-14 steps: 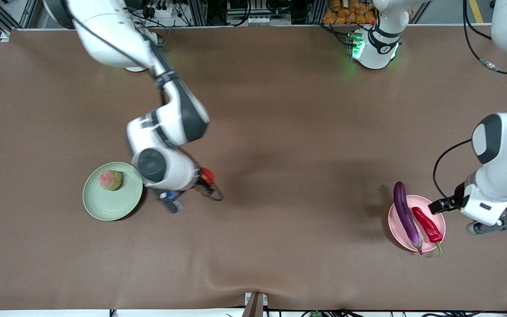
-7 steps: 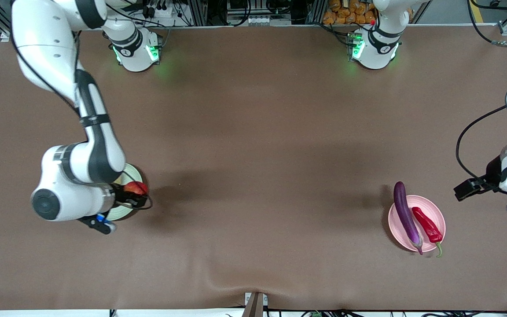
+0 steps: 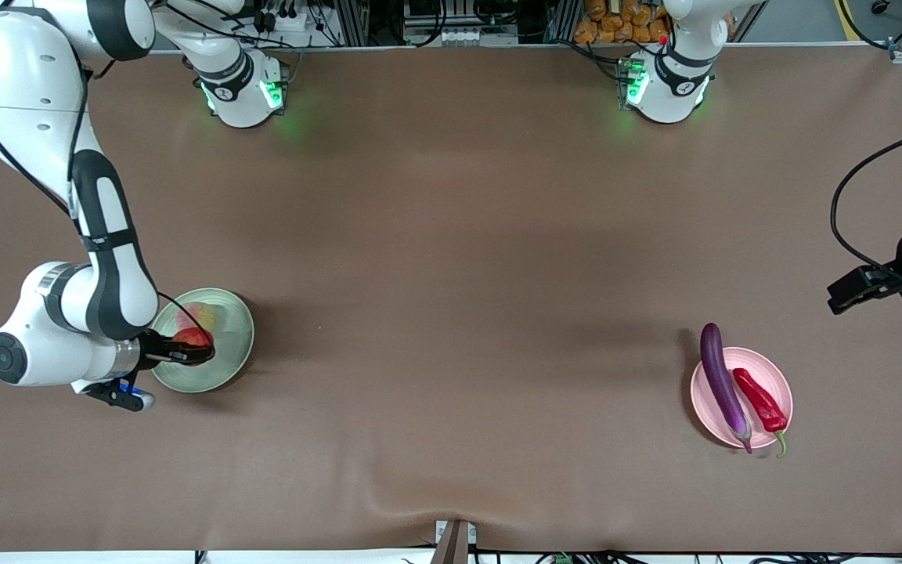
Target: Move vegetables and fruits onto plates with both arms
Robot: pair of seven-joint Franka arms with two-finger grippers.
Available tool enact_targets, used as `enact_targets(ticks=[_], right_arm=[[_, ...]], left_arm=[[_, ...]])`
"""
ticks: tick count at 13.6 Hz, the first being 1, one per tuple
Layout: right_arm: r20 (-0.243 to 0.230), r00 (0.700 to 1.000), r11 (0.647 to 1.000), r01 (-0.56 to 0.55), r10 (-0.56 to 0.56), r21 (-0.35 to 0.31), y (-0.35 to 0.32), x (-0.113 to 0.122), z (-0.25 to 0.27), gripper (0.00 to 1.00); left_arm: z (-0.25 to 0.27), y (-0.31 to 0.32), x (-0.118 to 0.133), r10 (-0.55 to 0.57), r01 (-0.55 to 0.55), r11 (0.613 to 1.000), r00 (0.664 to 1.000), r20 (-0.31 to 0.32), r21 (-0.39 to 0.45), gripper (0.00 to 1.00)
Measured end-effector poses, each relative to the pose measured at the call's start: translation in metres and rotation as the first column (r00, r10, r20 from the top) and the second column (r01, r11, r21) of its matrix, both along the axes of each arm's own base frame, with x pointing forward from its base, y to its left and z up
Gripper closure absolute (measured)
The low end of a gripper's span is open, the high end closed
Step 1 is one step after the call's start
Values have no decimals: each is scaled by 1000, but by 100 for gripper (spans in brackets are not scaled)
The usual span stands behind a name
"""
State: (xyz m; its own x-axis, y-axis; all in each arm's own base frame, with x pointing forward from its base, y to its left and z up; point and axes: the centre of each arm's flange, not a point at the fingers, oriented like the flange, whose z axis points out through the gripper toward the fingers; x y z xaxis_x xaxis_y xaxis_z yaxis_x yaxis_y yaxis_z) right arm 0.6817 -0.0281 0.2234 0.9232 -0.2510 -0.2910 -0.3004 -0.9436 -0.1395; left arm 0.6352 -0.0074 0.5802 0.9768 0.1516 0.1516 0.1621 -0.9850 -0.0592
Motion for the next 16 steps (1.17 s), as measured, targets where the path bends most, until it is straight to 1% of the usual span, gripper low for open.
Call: enact_targets(ticks=[2,3,5,7,8,10,12,14,15,16], right_arm=[[8,1000,1000,-2,2,16,9,1,1,23],[10,1000,1000,-5,5,19,12,2,2,17],[20,1000,1000,-7,6,21,13,4,7,0],[49,999,1000,-15,14,27,18,11,23,0],[70,997,999,-22,20,30,20,18,41,0],[79,996,998,-40,36,44,17,28,91,0],[90,995,997,-47,42,57,2,33,151,0],[89,995,996,-59,53,64,-11,29,203,0],[98,993,996,-70,65,51,-14,25,229,0],[104,991,996,-86,83,16,-16,17,257,0]], left_arm=[[10,-13,-4,-73,72,997,997,10,11,0],[15,-21,-7,-96,96,995,995,11,22,0],[21,-35,-15,-113,113,993,994,-2,20,0],[27,-41,-28,-113,113,994,993,-20,-7,0],[29,-41,-35,-113,112,994,993,-29,-12,0],[34,-40,-50,-110,110,994,993,-49,-10,0],[41,-41,-61,-108,108,994,992,-68,-7,0],[47,-40,-64,-107,106,994,992,-60,-5,0],[50,-40,-65,-106,106,994,993,-54,-5,0],[53,-40,-66,-105,105,994,993,-54,-5,0]])
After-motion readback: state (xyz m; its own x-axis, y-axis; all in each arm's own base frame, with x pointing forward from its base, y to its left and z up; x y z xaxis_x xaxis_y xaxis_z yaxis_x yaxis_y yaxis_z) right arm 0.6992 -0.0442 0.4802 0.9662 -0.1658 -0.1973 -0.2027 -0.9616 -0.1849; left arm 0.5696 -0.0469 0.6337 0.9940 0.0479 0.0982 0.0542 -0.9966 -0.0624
